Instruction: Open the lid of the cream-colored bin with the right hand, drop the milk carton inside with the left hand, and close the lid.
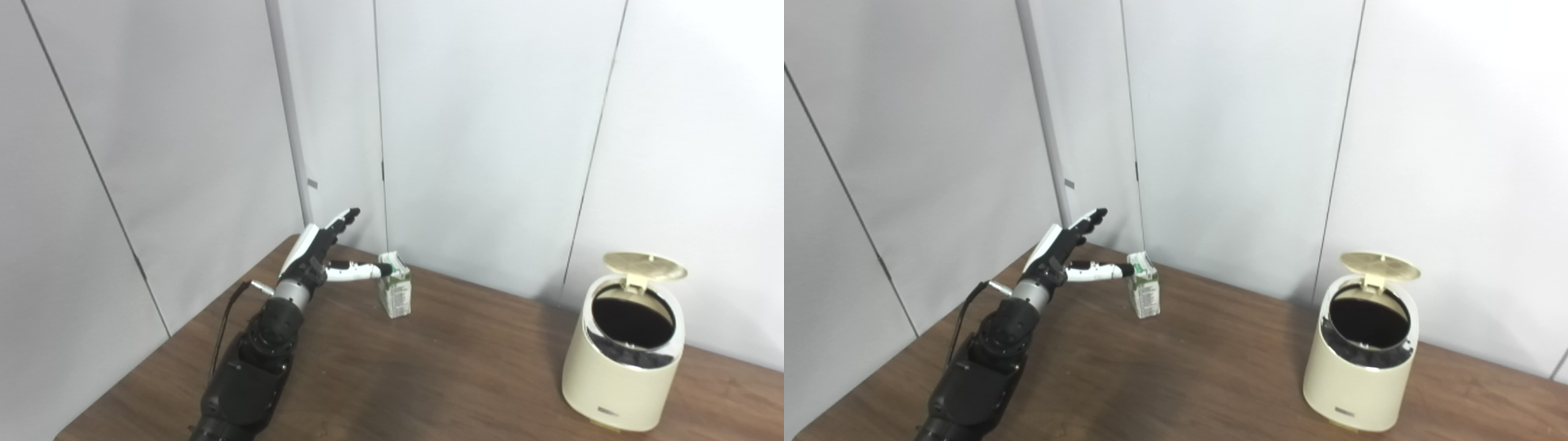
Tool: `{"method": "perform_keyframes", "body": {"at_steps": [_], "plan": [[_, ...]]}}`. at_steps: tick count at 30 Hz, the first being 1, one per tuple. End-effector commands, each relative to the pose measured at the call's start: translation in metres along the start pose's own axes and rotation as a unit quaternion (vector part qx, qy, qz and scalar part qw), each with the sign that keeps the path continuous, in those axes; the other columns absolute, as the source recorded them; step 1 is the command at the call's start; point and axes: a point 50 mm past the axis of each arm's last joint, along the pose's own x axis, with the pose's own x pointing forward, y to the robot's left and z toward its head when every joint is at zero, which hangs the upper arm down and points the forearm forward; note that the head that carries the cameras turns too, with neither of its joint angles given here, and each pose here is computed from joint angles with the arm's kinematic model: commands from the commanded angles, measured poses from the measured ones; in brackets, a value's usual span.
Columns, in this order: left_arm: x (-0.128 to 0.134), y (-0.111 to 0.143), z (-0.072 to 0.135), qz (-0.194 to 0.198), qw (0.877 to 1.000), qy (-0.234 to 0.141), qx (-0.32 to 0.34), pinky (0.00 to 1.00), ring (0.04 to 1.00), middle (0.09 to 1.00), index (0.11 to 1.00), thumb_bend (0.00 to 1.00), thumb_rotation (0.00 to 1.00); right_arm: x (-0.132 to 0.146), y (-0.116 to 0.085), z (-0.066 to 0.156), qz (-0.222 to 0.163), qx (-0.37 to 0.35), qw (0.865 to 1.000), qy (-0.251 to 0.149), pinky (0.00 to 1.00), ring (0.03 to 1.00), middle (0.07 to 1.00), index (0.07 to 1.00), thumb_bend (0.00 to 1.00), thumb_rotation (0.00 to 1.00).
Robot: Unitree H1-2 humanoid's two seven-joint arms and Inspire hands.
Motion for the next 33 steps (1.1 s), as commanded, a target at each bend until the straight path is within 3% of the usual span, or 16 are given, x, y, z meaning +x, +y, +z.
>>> {"method": "perform_keyframes", "body": {"at_steps": [1,8,14,19,23,28,31,33], "plan": [[0.013,0.015,0.022,0.033,0.999,-0.037,0.008,0.87,0.937,0.941,0.953,0.99,0.32,0.007,-0.002,0.011,-0.004,-0.002,0.999,-0.040,0.53,0.656,0.686,0.645,0.35,0.49],[0.017,0.008,0.013,0.013,0.998,-0.024,-0.055,0.92,0.972,0.974,0.974,0.98,0.33,0.003,-0.004,0.011,0.002,-0.024,0.999,-0.041,0.54,0.658,0.684,0.643,0.35,0.53],[0.022,0.005,0.010,-0.018,0.997,-0.022,-0.072,0.88,0.946,0.972,0.971,0.99,0.36,0.000,-0.004,0.014,0.000,-0.033,0.999,-0.036,0.52,0.650,0.678,0.643,0.33,0.53],[0.027,-0.003,0.012,-0.067,0.994,-0.010,-0.090,0.91,0.956,0.966,0.992,1.00,0.47,0.001,-0.006,0.012,-0.003,-0.027,0.999,-0.036,0.52,0.646,0.678,0.637,0.35,0.53],[0.032,-0.011,0.012,-0.072,0.991,0.002,-0.117,0.94,0.983,0.988,0.991,1.00,0.47,-0.002,-0.008,0.012,-0.002,-0.039,0.999,-0.034,0.52,0.648,0.680,0.643,0.34,0.54],[0.038,-0.015,0.008,-0.080,0.986,0.012,-0.149,0.99,1.000,1.000,1.000,1.00,0.38,-0.004,-0.010,0.015,-0.002,-0.038,0.999,-0.030,0.53,0.651,0.684,0.647,0.35,0.54],[0.039,-0.016,0.006,-0.083,0.985,0.026,-0.146,0.98,1.000,1.000,0.999,1.00,0.40,-0.007,-0.012,0.016,0.000,-0.045,0.998,-0.033,0.52,0.646,0.681,0.646,0.33,0.55],[0.040,-0.018,0.005,-0.083,0.987,0.033,-0.133,0.95,0.985,0.992,0.986,1.00,0.46,-0.009,-0.014,0.017,0.002,-0.041,0.999,-0.032,0.53,0.642,0.679,0.643,0.33,0.54]]}}
